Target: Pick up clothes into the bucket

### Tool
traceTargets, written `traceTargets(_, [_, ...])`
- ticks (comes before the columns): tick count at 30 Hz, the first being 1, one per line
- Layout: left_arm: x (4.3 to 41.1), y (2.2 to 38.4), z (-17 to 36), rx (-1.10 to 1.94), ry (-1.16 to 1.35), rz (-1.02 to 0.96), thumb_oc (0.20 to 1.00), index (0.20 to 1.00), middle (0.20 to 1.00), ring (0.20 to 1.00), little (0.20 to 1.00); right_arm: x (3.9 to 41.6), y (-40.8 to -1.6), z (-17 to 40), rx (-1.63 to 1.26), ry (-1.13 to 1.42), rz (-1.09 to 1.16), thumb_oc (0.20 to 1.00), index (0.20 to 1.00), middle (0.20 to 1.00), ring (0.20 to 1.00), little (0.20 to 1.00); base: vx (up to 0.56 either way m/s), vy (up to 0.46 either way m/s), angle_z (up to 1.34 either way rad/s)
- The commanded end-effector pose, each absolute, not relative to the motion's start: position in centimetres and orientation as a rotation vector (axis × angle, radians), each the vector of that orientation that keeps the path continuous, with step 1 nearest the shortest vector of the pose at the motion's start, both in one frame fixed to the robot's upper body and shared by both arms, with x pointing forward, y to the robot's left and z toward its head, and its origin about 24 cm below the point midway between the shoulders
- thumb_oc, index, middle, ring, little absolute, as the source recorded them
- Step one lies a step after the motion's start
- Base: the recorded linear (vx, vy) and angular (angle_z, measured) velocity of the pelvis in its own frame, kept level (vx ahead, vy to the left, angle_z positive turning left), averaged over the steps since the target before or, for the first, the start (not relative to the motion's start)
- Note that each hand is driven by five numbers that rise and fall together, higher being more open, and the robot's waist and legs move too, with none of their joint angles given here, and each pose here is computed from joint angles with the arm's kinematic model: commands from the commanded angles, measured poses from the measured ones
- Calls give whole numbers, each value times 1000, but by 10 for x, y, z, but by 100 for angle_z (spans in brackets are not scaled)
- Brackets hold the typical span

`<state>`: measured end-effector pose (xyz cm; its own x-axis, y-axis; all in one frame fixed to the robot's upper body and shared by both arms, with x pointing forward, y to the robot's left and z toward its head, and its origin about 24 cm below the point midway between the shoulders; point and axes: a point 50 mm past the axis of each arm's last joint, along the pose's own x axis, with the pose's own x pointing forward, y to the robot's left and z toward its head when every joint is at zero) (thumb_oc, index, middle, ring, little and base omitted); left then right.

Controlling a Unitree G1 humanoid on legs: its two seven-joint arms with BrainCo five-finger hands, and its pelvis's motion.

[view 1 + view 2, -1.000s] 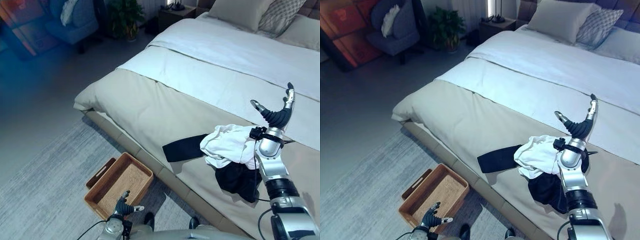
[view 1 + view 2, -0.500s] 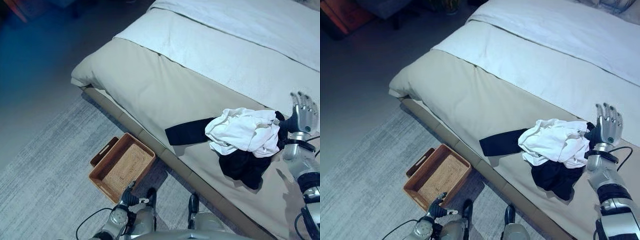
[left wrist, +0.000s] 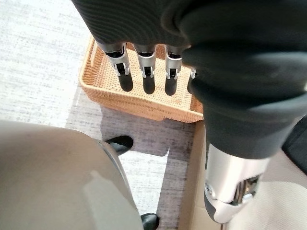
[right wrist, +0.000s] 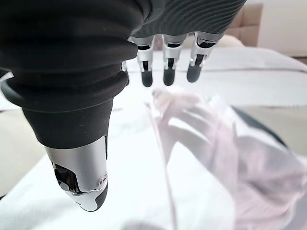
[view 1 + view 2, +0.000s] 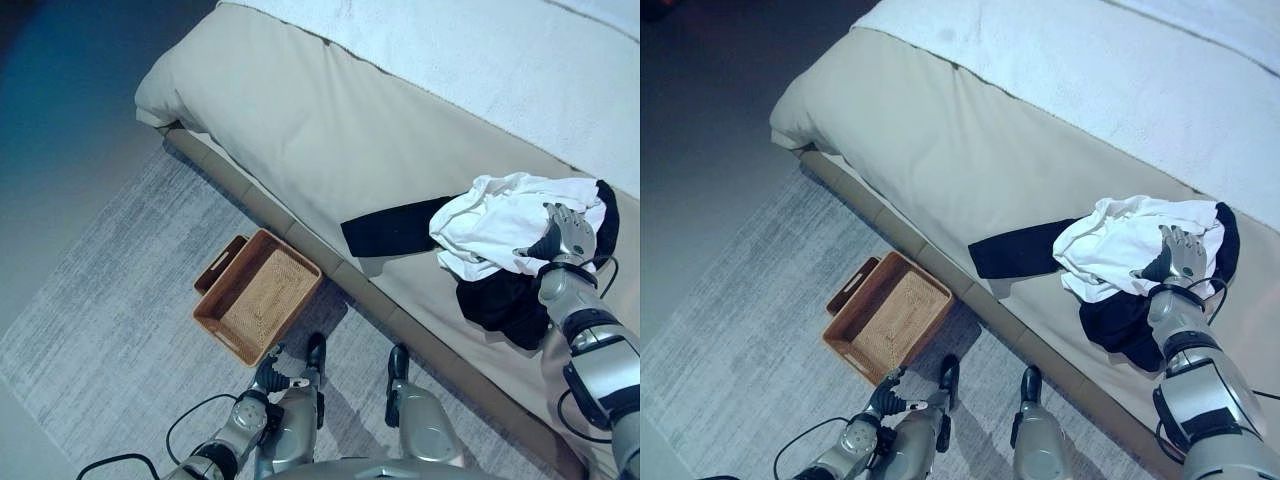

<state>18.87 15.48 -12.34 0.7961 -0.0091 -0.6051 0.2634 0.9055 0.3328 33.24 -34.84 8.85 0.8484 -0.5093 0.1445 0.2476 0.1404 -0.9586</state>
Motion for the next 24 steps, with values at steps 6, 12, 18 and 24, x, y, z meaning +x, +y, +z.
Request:
traceTargets(6, [198, 132, -115, 356, 570, -166, 1000, 1000, 1000, 1000, 1000, 353, -353, 149, -1330, 117, -649, 1000, 1000, 1000, 1000, 1000, -89, -5, -3])
traceTargets(12, [218, 121, -98, 338, 478, -185, 1000, 1000, 1000, 1000, 1000, 354, -363, 174, -1307, 99, -731, 1000, 1000, 1000, 1000, 1000, -68, -3, 0])
traceTargets(18, [240, 116, -80, 335, 380, -182, 1000, 1000, 1000, 1000, 1000, 343, -380, 182, -1275, 108, -800, 448, 448, 448, 448, 448, -41, 8, 32])
traceTargets(24, [242, 126, -78, 325, 375, -119, 1000, 1000, 1000, 1000, 1000, 358, -357, 193, -1207, -16, -773, 200, 200, 200, 200, 200, -9, 25, 13])
